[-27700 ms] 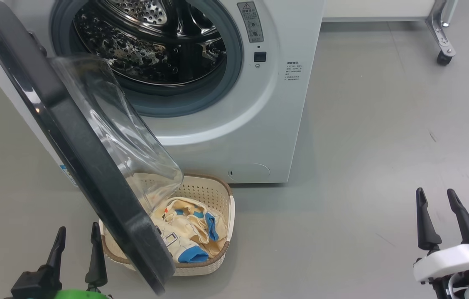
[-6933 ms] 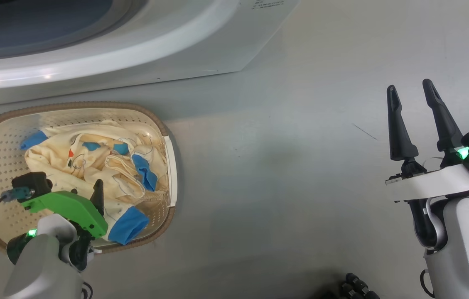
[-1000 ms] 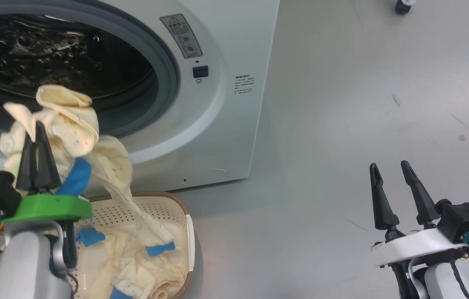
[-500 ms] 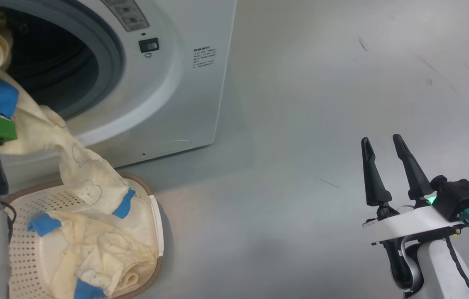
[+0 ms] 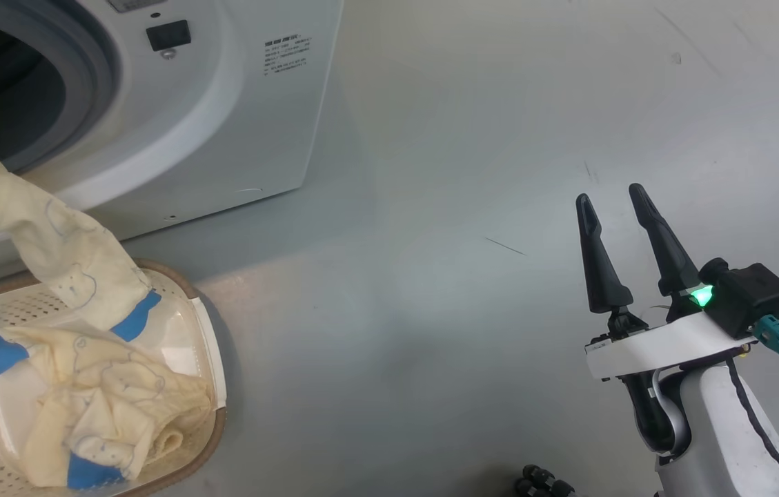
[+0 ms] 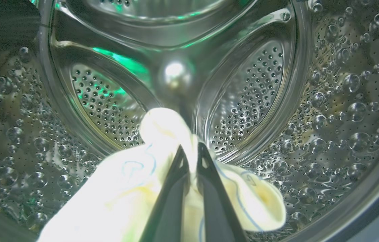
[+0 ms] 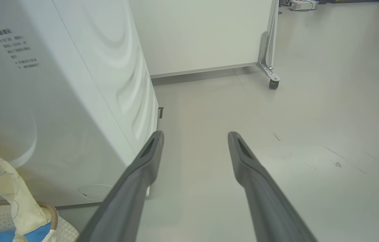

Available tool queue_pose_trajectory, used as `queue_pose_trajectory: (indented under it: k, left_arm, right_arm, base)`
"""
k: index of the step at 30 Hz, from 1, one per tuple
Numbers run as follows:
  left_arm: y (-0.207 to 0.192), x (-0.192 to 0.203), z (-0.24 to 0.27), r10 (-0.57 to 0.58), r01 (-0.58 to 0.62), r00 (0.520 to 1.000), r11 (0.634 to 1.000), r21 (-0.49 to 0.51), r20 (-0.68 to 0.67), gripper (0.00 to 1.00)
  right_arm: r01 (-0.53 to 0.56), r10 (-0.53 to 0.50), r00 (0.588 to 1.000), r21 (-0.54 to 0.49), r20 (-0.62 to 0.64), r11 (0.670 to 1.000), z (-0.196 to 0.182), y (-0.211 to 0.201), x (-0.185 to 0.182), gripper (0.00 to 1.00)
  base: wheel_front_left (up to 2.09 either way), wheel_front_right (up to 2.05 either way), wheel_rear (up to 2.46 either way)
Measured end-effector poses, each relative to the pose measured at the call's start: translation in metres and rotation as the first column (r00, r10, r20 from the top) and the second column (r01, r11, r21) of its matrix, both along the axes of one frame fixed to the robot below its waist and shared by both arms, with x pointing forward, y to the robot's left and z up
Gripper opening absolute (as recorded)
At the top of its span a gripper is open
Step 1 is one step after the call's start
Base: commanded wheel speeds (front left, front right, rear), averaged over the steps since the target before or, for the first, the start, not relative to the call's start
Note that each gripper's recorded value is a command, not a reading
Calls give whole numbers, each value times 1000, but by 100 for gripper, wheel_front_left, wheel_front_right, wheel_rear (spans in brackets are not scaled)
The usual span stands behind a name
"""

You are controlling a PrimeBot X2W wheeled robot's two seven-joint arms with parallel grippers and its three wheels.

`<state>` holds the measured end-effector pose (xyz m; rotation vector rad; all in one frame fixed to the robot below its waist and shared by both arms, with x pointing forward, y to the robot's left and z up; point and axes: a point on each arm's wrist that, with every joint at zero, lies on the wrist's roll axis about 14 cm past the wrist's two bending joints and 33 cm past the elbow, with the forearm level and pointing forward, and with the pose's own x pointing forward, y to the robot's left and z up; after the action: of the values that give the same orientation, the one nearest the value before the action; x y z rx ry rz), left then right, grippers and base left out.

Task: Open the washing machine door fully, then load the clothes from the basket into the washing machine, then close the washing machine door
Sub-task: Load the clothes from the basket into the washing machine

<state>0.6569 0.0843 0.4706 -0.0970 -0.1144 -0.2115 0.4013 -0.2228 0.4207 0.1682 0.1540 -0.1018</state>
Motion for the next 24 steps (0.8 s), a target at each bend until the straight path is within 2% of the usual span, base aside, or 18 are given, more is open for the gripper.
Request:
queue_pose_trajectory:
  k: [13,24]
  left_arm:
    - [-5,51,12,-7,4,995,1000,27,103,0]
    - [-4,78,34,19,-19,980,1000,-2,196,0]
  right_arm:
    - [-3,2,997,-5,-77,1000,-29,0,5,100]
    - [-5,4,995,-15,-104,1000,-43,-3,14,100]
  base:
    - [0,0,0]
    - [0,0,0]
